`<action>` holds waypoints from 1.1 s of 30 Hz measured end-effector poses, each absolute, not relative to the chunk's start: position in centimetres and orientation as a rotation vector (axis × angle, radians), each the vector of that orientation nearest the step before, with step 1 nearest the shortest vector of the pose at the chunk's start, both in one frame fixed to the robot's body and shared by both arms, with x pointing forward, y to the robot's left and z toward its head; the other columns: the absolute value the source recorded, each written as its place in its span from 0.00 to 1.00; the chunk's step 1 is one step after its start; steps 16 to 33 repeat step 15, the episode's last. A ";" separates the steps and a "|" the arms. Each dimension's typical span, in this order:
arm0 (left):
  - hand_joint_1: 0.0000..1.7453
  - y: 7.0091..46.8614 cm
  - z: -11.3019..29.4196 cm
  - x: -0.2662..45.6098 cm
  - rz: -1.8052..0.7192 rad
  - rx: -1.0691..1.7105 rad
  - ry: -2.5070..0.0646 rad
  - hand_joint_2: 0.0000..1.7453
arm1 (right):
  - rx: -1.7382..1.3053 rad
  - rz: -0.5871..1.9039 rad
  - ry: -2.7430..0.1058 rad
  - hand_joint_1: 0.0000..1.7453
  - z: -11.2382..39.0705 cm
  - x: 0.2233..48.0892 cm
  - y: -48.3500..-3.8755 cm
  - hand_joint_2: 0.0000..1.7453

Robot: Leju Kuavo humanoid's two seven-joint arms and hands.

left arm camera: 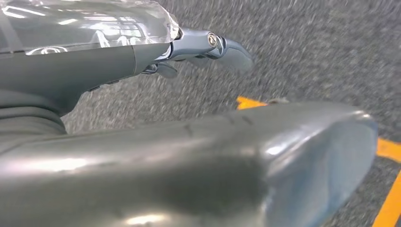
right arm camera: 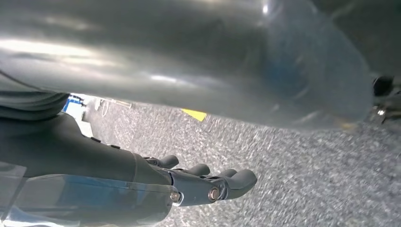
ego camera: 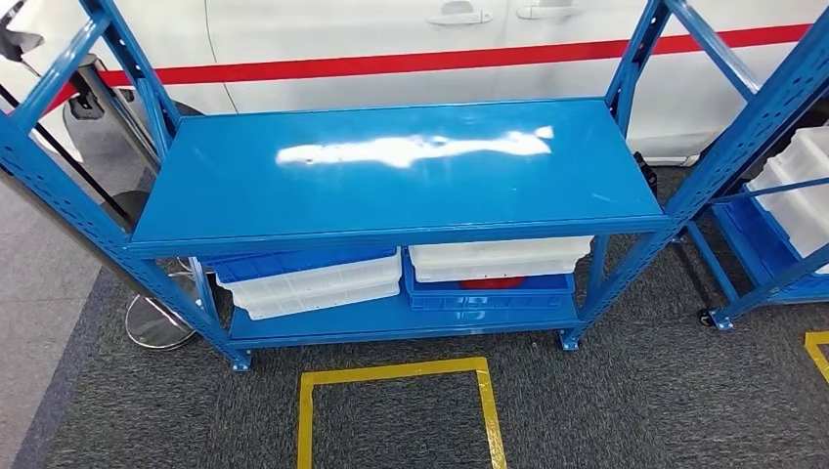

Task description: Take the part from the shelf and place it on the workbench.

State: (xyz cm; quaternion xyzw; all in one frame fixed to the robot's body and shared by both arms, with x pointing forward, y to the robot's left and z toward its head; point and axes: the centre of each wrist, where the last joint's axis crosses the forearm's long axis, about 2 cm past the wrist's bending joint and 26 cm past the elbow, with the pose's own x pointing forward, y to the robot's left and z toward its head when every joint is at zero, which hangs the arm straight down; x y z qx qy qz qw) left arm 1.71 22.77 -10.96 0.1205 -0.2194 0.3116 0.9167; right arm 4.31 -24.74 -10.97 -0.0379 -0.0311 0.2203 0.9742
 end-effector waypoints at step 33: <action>0.00 23.0 -11.0 1.9 0.634 0.249 -0.460 0.00 | -0.083 0.439 -0.065 0.00 -10.9 4.5 -24.6 0.00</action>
